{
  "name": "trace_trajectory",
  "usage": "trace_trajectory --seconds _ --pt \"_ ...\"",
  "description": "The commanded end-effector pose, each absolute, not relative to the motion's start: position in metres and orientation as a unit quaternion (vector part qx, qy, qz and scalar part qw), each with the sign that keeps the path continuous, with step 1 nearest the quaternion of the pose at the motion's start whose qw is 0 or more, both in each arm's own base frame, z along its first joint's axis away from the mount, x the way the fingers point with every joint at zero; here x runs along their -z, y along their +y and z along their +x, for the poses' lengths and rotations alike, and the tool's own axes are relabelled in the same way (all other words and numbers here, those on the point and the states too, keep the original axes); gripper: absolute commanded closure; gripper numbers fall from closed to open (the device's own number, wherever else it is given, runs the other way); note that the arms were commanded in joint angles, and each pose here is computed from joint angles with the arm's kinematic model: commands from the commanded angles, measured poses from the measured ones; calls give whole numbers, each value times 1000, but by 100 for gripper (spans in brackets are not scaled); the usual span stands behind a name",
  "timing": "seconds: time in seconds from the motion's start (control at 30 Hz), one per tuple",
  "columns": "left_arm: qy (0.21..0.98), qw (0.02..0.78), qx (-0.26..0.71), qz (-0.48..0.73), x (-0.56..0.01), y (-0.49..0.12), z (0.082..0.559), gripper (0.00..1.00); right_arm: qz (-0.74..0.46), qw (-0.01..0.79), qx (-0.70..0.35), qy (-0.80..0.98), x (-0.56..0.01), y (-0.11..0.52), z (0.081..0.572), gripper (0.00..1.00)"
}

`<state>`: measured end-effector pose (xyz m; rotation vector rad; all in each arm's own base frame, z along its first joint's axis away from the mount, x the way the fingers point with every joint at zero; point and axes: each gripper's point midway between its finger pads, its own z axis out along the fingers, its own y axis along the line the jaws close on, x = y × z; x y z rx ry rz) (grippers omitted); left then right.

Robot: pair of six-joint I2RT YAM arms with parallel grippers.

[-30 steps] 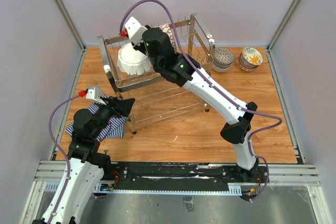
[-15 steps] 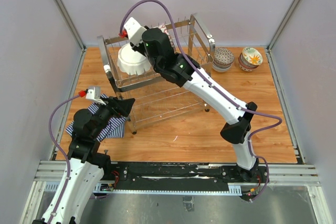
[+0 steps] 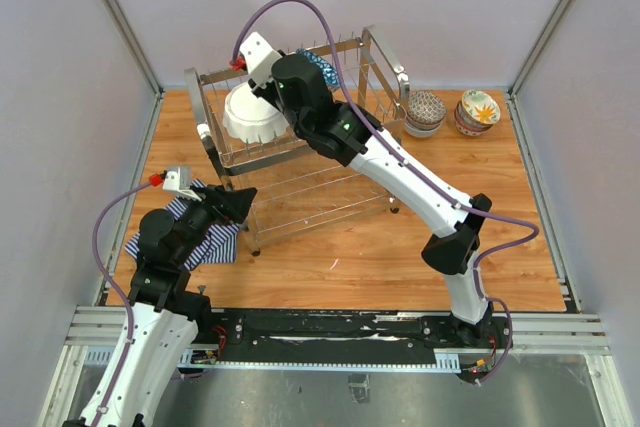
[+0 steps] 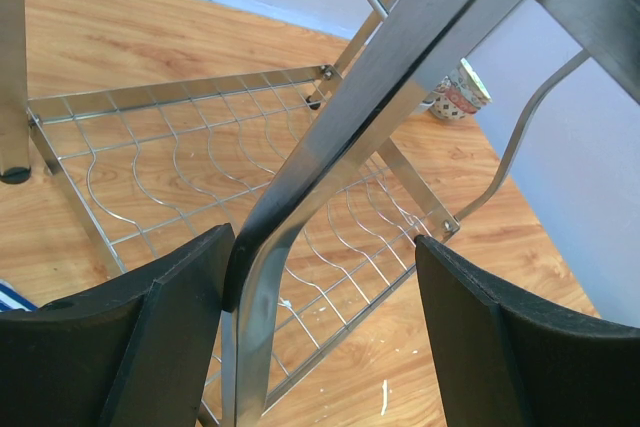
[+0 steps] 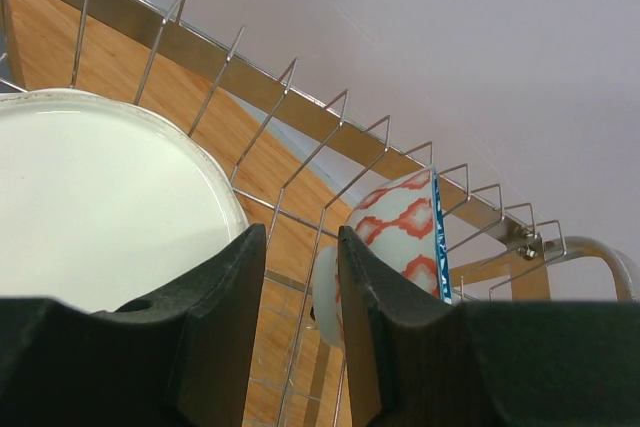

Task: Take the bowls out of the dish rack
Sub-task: Adjust the bowl in the dish rack.

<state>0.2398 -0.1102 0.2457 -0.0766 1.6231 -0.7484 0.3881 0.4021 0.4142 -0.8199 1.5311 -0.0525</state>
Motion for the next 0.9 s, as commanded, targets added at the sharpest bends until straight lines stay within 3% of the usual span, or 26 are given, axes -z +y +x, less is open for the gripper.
trace_trajectory --seconds 0.0,0.87 --pt "697 634 334 -27 -252 -112 237 23 -365 644 -7 673 -417 411 369 63" --pt "695 636 333 -29 -255 -112 237 23 -361 652 -91 661 -436 417 347 62"
